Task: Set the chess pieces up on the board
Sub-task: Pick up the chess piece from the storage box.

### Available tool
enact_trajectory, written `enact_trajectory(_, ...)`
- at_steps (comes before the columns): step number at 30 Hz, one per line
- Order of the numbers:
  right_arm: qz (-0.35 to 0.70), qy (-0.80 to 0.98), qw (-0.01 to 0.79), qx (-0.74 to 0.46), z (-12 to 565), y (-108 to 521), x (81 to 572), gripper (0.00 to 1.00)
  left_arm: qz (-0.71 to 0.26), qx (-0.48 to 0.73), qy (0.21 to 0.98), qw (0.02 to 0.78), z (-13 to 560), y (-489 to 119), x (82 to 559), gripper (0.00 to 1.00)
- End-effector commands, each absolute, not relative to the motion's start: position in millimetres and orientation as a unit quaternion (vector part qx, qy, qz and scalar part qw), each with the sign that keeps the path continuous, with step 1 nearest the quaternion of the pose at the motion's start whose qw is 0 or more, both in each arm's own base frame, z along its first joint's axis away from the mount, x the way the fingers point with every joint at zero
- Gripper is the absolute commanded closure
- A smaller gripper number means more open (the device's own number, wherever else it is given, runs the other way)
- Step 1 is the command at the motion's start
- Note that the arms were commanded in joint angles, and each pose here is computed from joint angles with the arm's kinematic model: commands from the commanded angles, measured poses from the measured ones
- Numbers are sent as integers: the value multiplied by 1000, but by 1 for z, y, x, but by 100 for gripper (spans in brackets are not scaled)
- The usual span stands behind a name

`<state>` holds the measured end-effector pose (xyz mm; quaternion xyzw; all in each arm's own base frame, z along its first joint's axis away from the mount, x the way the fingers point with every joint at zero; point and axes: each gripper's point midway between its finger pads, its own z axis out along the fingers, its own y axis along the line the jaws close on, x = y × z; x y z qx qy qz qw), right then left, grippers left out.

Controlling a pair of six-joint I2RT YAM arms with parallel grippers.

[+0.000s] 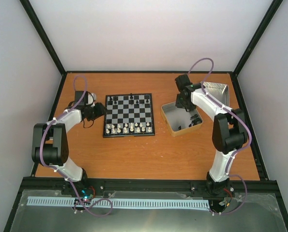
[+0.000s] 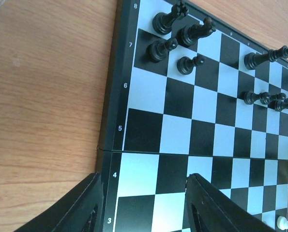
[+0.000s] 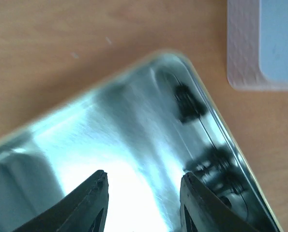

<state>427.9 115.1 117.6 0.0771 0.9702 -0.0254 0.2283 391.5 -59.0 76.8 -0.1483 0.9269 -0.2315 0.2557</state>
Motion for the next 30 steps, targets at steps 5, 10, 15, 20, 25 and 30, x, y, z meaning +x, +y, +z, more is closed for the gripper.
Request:
enact_trajectory(5, -92, 965, 183, 162, 68, 71, 398, 61, -237, -127, 915, 301, 105, -58, 414, 51)
enact_trajectory(10, -139, 954, 173, 203, 50, 56, 396, 64, -239, -125, 915, 300, 104, -59, 417, 51)
enact_trajectory(15, -147, 933, 189, 268, 37, 49, 397, 60, -242, -124, 915, 298, 104, -60, 418, 51)
enact_trajectory(20, -159, 919, 191, 306, 25, 46, 400, 61, -243, -122, 915, 298, 105, -60, 417, 52)
enact_trajectory(25, -167, 912, 183, 326, 16, 40, 394, 66, -239, -121, 915, 302, 107, -60, 416, 52)
enact_trajectory(30, -153, 912, 173, 338, 6, 39, 390, 82, -240, -122, 914, 304, 109, -59, 417, 52)
